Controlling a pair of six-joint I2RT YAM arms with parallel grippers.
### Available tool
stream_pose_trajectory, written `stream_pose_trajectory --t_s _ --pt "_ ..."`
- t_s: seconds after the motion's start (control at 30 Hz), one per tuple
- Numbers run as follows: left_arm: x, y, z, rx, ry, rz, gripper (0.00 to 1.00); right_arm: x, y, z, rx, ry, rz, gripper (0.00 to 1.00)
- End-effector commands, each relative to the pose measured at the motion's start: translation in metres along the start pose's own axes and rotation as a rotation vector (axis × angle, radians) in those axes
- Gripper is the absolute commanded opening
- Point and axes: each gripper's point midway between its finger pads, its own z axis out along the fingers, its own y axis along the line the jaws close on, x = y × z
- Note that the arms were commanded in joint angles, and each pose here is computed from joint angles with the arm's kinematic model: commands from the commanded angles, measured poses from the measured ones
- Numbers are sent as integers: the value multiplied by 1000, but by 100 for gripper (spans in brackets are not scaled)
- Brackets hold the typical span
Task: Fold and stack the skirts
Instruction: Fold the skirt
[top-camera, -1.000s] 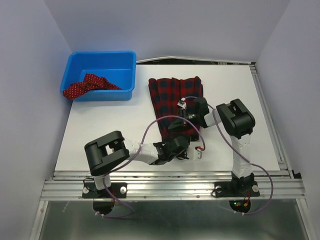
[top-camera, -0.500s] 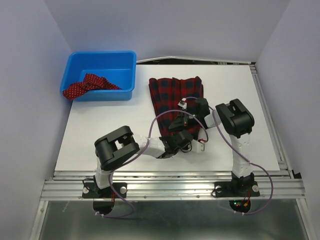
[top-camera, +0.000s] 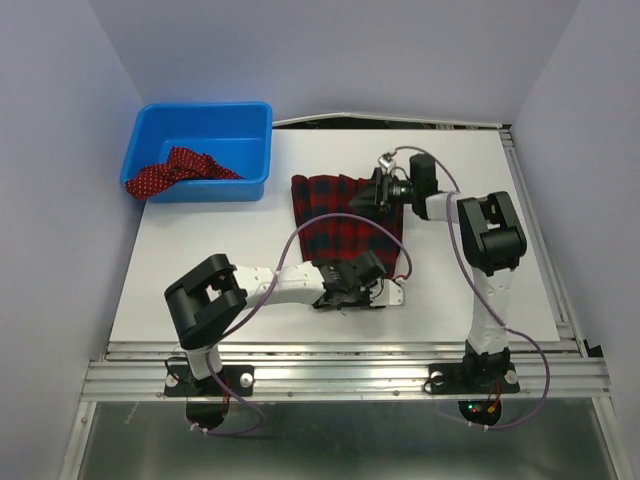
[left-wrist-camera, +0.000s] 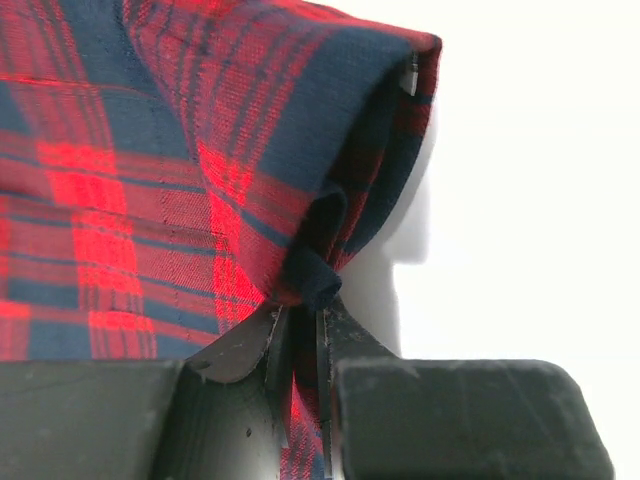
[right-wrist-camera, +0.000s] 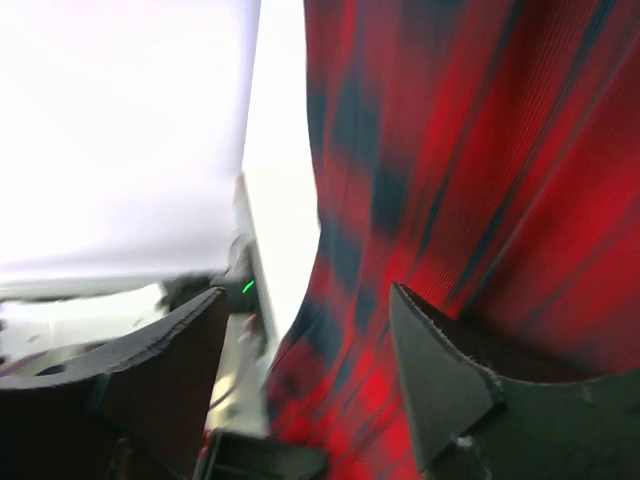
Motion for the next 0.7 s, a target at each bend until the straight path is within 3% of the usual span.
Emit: stream_pose_trajectory --t_s 0.0,0.27,0.47,0.57,0.67 --pt "-10 -38 -43 221 -22 -102 0 -57 20 -12 60 -81 -269 74" --pt "-36 -80 -96 528 -118 -111 0 -95 -16 -11 247 -49 -448 79" --pt "-59 -89 -130 659 -184 -97 0 -74 -52 1 273 48 -474 78" --pt "-68 -84 -142 669 -191 -110 0 -36 -59 17 240 167 -487 70" --pt "-70 -64 -141 611 -176 -116 0 9 -57 22 181 257 -450 53"
